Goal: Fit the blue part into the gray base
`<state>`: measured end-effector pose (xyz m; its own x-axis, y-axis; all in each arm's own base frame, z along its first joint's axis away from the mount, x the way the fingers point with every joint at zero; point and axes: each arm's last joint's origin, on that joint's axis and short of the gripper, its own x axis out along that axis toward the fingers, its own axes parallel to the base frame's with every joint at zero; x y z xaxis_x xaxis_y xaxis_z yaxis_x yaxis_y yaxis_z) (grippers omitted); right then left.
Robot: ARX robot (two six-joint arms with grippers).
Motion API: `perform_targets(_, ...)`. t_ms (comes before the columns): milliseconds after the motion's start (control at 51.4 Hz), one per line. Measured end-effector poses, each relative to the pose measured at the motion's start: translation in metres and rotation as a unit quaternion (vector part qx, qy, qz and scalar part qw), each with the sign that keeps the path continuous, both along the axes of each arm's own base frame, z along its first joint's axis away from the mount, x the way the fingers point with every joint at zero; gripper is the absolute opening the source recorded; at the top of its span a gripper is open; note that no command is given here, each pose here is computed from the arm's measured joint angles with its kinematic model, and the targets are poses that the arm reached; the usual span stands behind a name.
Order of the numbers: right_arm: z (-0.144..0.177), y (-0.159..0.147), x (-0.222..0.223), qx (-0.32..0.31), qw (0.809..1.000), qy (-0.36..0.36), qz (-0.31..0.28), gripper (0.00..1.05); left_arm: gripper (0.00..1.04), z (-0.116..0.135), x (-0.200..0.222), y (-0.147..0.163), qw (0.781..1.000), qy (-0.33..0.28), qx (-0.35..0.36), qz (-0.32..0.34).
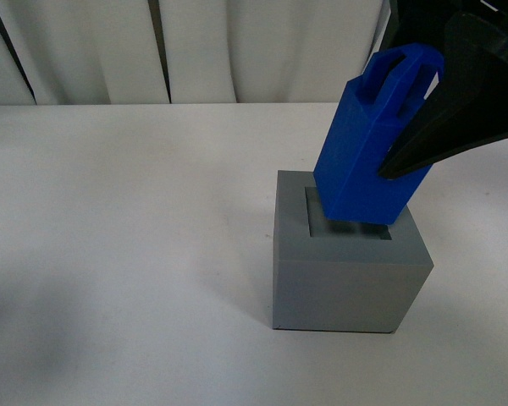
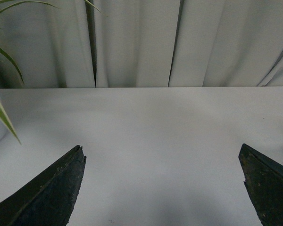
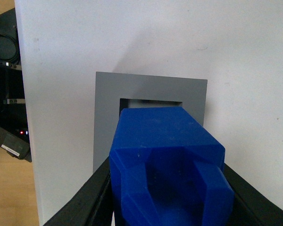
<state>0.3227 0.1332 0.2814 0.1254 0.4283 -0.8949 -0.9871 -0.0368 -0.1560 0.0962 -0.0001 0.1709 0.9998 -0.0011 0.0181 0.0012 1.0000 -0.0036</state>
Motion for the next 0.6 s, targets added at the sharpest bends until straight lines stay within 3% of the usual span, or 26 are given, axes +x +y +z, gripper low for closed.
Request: perform_targets(603, -0.006, 0.012, 0.009, -0.008, 1.000, 0.008, -0.001, 0.47, 0.99, 0.000, 0.000, 0.000, 1.000, 0.000, 0.000, 0.000)
